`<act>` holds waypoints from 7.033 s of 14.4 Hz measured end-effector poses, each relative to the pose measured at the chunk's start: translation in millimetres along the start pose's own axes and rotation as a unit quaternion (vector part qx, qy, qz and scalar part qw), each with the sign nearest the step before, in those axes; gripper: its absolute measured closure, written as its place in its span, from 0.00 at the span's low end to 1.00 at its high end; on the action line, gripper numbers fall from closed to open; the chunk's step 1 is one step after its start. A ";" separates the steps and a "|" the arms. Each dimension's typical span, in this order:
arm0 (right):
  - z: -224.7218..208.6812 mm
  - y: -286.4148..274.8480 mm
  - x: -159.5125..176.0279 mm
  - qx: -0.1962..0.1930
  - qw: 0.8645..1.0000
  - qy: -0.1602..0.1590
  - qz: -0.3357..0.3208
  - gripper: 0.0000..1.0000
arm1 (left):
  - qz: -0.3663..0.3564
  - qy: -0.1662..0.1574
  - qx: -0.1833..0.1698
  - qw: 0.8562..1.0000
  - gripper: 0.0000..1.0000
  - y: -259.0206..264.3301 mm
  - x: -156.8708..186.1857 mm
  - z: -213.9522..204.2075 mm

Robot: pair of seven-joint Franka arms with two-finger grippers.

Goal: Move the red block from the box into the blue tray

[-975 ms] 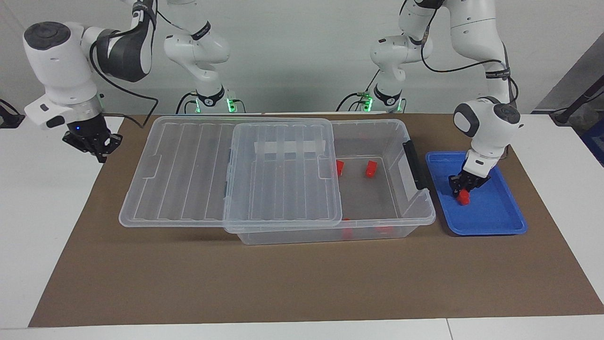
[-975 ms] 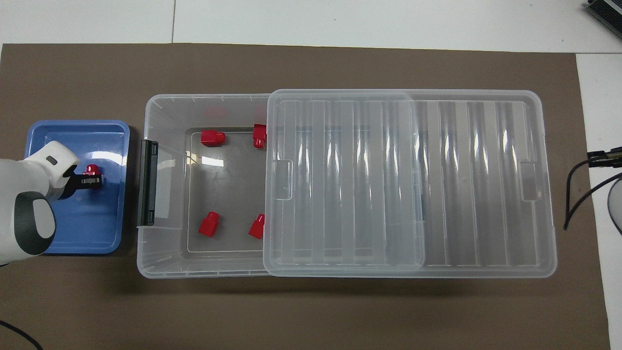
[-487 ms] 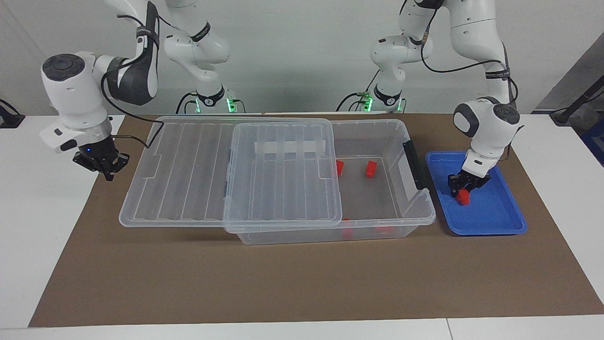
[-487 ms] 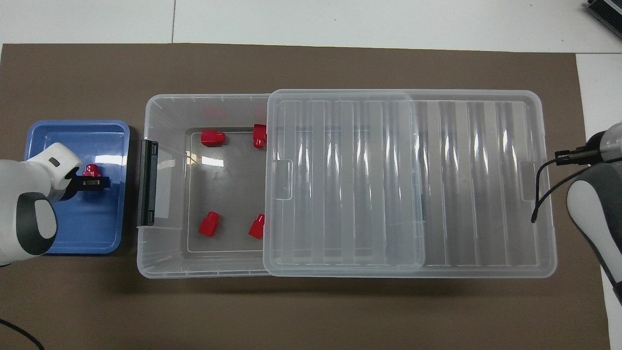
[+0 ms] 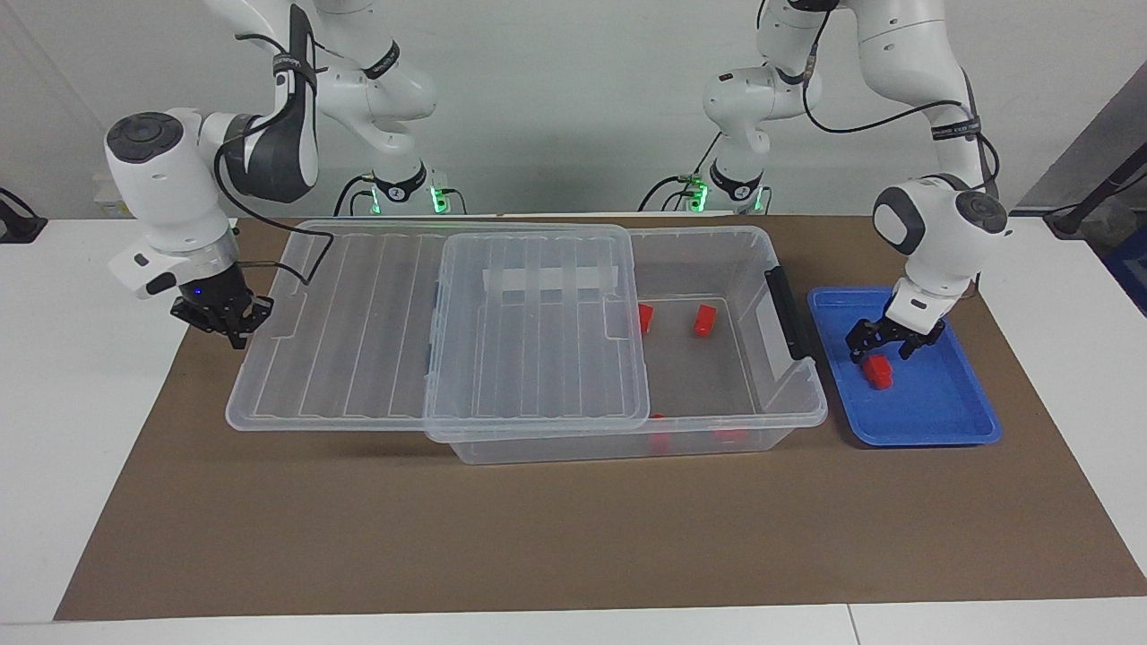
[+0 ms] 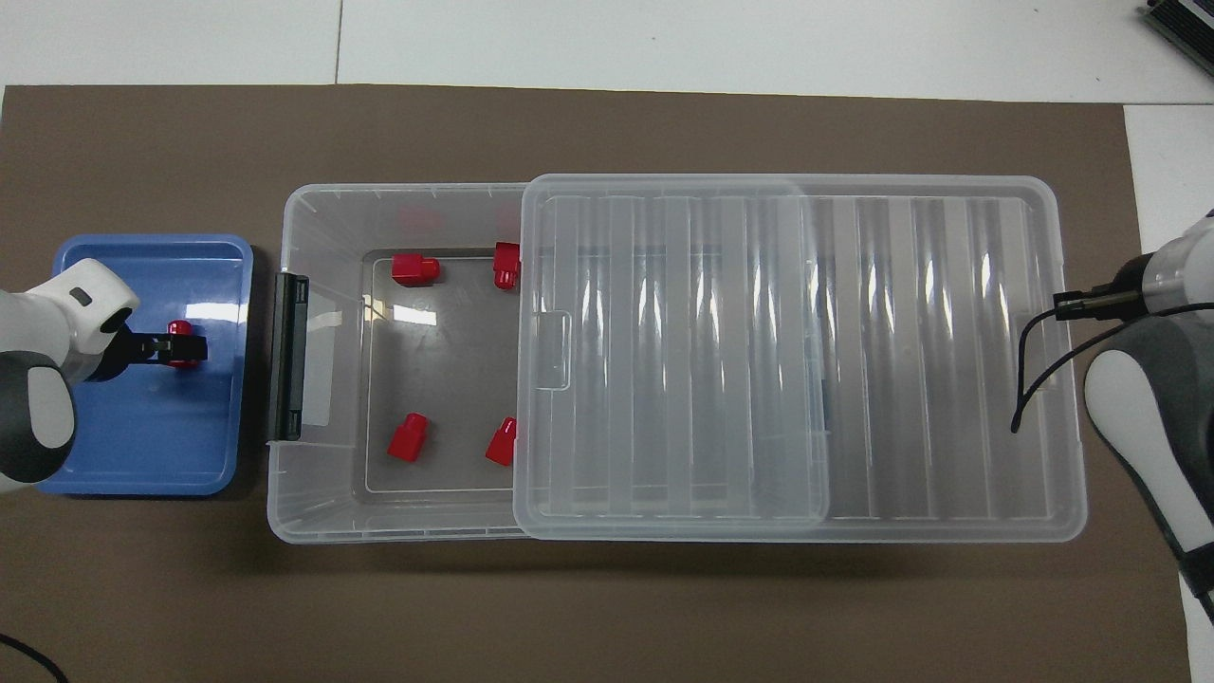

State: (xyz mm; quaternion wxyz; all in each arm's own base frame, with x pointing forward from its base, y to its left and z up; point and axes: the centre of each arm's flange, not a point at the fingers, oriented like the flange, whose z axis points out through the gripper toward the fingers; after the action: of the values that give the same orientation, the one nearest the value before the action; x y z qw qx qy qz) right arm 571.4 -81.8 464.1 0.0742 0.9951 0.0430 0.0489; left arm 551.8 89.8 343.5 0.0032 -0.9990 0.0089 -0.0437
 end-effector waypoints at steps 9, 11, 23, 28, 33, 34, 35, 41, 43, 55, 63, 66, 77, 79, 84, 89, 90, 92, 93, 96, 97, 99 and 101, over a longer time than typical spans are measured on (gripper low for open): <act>-7.2 -57.3 10.4 0.030 0.999 0.010 -0.032 0.99 | 0.008 -0.020 -0.012 1.000 0.00 6.8 0.8 -124.0; -8.3 -70.8 11.7 0.035 0.999 0.011 -0.039 0.99 | 0.010 -0.021 -0.013 1.000 0.00 9.6 -5.5 -150.5; -16.2 -147.6 14.2 0.066 0.997 0.012 -0.032 0.99 | 0.010 -0.019 -0.009 1.000 0.00 103.8 -4.5 -244.5; -18.5 -162.4 13.7 0.067 0.997 0.011 -0.026 0.99 | 0.001 -0.013 -0.004 1.000 0.00 181.3 -9.6 -251.3; -20.6 -176.6 12.8 0.087 0.996 0.010 -0.016 0.99 | -0.004 -0.019 -0.005 1.000 0.00 201.4 -14.7 -250.3; -20.7 -177.4 12.7 0.089 0.996 0.010 -0.015 0.99 | -0.005 -0.024 -0.008 1.000 0.00 199.3 -15.5 -248.3; -20.7 -177.5 12.7 0.089 0.996 0.010 -0.015 0.99 | -0.011 -0.032 -0.012 0.999 0.00 190.8 -14.9 -244.4; -22.0 -182.8 12.5 0.104 0.994 0.009 -0.008 0.99 | -0.019 -0.059 -0.012 0.998 0.00 169.3 -13.3 -235.3; -22.3 -183.2 12.6 0.109 0.994 0.008 -0.005 0.99 | -0.030 -0.062 -0.010 0.998 0.00 178.4 -9.9 -231.9; -22.9 -188.3 12.1 0.136 0.991 0.005 0.008 0.99 | -0.042 -0.075 -0.002 0.996 0.00 179.2 -3.6 -240.1; -22.9 -189.6 12.0 0.139 0.990 0.005 0.004 0.99 | -0.059 -0.096 0.000 0.994 0.00 162.1 7.1 -216.7; -24.0 -183.3 12.9 0.136 0.991 0.007 0.005 0.99 | -0.053 -0.094 -0.002 0.994 0.00 157.0 8.0 -218.9; -112.6 -47.7 -3.2 0.099 0.990 -0.064 0.073 0.85 | 0.022 -0.017 -0.013 1.000 0.00 111.1 26.1 -264.0; -118.9 -27.2 -11.5 0.100 0.988 -0.076 0.091 0.62 | 0.026 -0.017 -0.014 0.999 0.00 121.7 25.6 -264.2; -155.4 -8.0 -24.2 0.082 0.988 -0.086 0.098 0.11 | 0.026 -0.020 -0.014 0.999 0.00 130.0 20.8 -269.4; -172.2 -15.7 -21.8 0.079 0.989 -0.082 0.089 0.00 | 0.013 -0.017 -0.014 1.000 0.00 134.0 18.7 -273.9; -171.3 -17.2 -21.0 0.079 0.990 -0.083 0.088 0.00 | 0.013 -0.017 -0.014 1.000 0.00 134.0 18.7 -273.9; -170.5 -20.0 -20.2 0.079 0.990 -0.084 0.086 0.00 | 0.012 -0.017 -0.014 1.000 0.00 134.0 18.7 -273.9; -170.7 -21.2 -20.0 0.079 0.990 -0.084 0.085 0.00 | 0.012 -0.017 -0.014 1.000 0.00 134.0 18.7 -273.9; -171.0 -23.9 -19.7 0.078 0.990 -0.084 0.083 0.00 | 0.012 -0.017 -0.014 1.000 0.00 134.0 18.7 -273.9; -171.1 -24.4 -19.6 0.078 0.990 -0.085 0.085 0.00 | 0.012 -0.017 -0.014 1.000 0.00 134.0 18.7 -273.9; -171.0 -24.2 -19.6 0.076 0.990 -0.085 0.086 0.00 | 0.012 -0.017 -0.014 1.000 0.00 134.0 18.7 -273.9; -170.8 -21.8 -19.8 0.062 0.991 -0.085 0.085 0.00 | 0.012 -0.017 -0.014 1.000 0.00 134.0 18.7 -273.9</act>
State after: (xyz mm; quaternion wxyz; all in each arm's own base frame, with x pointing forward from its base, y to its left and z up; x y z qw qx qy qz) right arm 532.3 -37.6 627.1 0.0108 0.9984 -0.0454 -0.0323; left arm 544.1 -46.1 617.1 -0.0099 -0.9994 0.0210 -0.0268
